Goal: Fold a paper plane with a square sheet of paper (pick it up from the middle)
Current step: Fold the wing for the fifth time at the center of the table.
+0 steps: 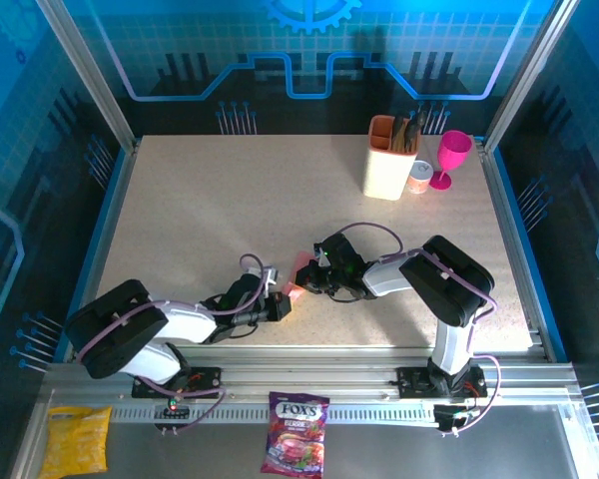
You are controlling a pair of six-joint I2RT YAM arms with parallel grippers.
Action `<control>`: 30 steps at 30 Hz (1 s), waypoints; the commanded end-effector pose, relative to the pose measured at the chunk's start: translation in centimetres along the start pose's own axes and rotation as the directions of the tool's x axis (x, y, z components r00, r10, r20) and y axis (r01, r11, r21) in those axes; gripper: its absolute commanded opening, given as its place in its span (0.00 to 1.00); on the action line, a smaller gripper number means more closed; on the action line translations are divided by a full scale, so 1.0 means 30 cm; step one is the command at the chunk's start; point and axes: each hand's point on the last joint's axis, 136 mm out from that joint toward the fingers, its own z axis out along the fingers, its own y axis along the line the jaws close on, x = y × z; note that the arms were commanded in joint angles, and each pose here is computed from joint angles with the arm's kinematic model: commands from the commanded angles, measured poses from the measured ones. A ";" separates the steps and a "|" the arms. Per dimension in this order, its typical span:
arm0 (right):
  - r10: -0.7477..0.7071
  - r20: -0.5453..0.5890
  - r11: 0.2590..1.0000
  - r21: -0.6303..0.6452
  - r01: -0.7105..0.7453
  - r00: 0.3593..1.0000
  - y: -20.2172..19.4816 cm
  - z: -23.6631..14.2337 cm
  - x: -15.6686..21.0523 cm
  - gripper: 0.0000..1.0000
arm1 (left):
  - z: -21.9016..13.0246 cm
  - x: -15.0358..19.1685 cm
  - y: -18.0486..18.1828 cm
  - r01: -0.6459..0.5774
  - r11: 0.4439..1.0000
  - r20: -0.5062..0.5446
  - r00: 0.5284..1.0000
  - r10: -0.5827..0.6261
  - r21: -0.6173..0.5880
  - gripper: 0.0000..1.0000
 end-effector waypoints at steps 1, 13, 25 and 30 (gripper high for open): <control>0.111 -0.044 0.951 0.294 -0.094 0.993 -0.305 0.013 0.114 0.00 | -0.102 0.288 0.277 0.060 0.942 -0.245 0.958 -0.147 -0.331 0.00; 0.113 -0.043 0.951 0.294 -0.095 0.993 -0.306 0.012 0.112 0.00 | -0.265 0.205 0.175 0.048 0.959 -0.136 0.987 -0.089 -0.280 0.00; 0.121 -0.046 0.945 0.311 -0.101 0.992 -0.332 0.006 0.129 0.00 | -0.171 -0.005 -0.141 -0.195 0.980 -0.065 0.979 0.193 -0.032 0.00; 0.119 -0.043 0.945 0.310 -0.100 0.992 -0.330 0.006 0.126 0.00 | -0.104 -0.062 -0.213 -0.251 0.968 -0.061 0.966 0.252 0.017 0.00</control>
